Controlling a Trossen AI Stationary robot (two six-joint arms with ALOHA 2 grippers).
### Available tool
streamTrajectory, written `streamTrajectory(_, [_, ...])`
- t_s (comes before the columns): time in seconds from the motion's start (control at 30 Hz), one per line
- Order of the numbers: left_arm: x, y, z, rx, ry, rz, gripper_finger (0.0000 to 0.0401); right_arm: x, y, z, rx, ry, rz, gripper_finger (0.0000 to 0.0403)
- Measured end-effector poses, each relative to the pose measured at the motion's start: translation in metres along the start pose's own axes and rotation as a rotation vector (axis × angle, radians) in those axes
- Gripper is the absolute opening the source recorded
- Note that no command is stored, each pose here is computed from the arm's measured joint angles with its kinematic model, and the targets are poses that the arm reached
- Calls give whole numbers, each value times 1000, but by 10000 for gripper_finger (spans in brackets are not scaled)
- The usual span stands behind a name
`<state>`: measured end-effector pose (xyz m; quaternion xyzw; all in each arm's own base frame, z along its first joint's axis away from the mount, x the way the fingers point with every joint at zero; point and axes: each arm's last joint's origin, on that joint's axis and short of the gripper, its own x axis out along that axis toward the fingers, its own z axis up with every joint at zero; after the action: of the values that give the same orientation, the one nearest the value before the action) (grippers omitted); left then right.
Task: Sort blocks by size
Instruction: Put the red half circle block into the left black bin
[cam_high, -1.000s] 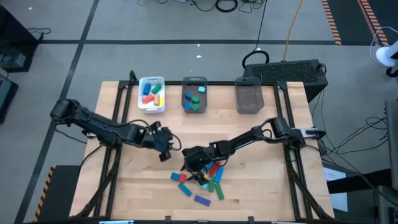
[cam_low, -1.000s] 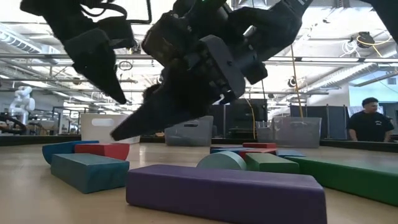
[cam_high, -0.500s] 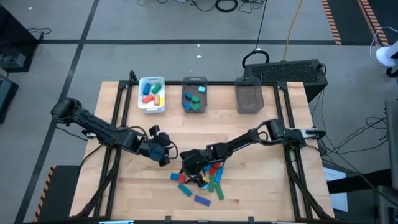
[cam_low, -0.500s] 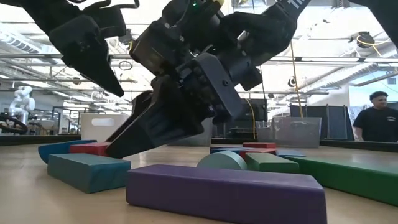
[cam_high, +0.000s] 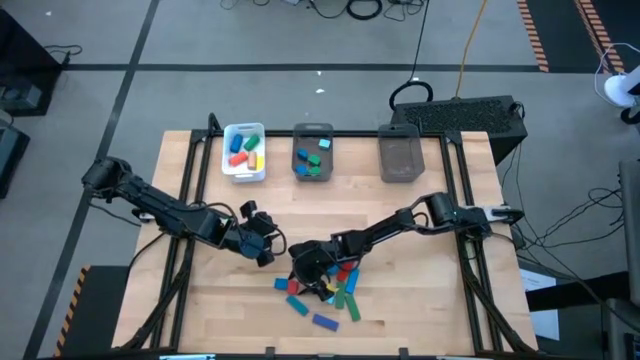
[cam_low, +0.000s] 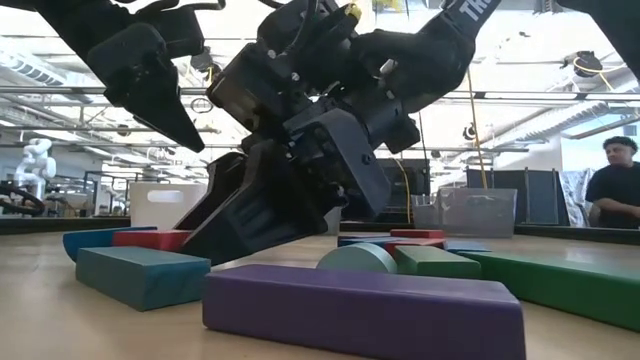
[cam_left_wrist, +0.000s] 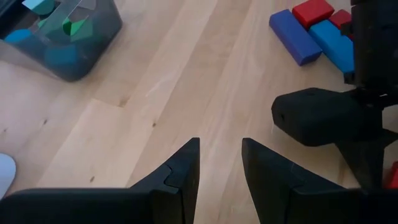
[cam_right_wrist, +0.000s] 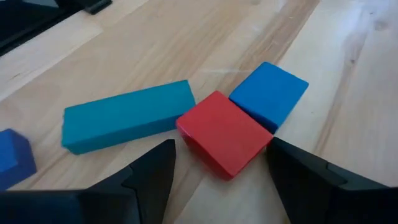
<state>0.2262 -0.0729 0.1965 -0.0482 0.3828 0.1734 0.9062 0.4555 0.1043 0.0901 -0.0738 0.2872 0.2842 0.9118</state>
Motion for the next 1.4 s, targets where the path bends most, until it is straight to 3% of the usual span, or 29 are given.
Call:
streamTrajectory(0.2, [0, 0, 0, 1, 0, 0, 123, 0, 3, -3, 18, 15, 106, 240])
streamTrajectory(0.43, [0, 0, 0, 1, 0, 2, 123, -6, 3, 3, 12, 22, 93, 240])
streamTrajectory(0.7, [0, 0, 0, 0, -5, 8, 123, -6, 0, 18, -91, -33, 78, 240])
streamTrajectory(1.07, [0, 0, 0, -1, -8, 10, 123, -1, 0, 11, -89, 6, 93, 237])
streamTrajectory(1.2, [0, 0, 0, -1, -8, 10, 123, -1, 0, 11, -81, 8, 94, 209])
streamTrajectory(1.4, [0, 0, 0, -1, -9, 9, 123, -1, 0, 11, -76, 10, 95, 134])
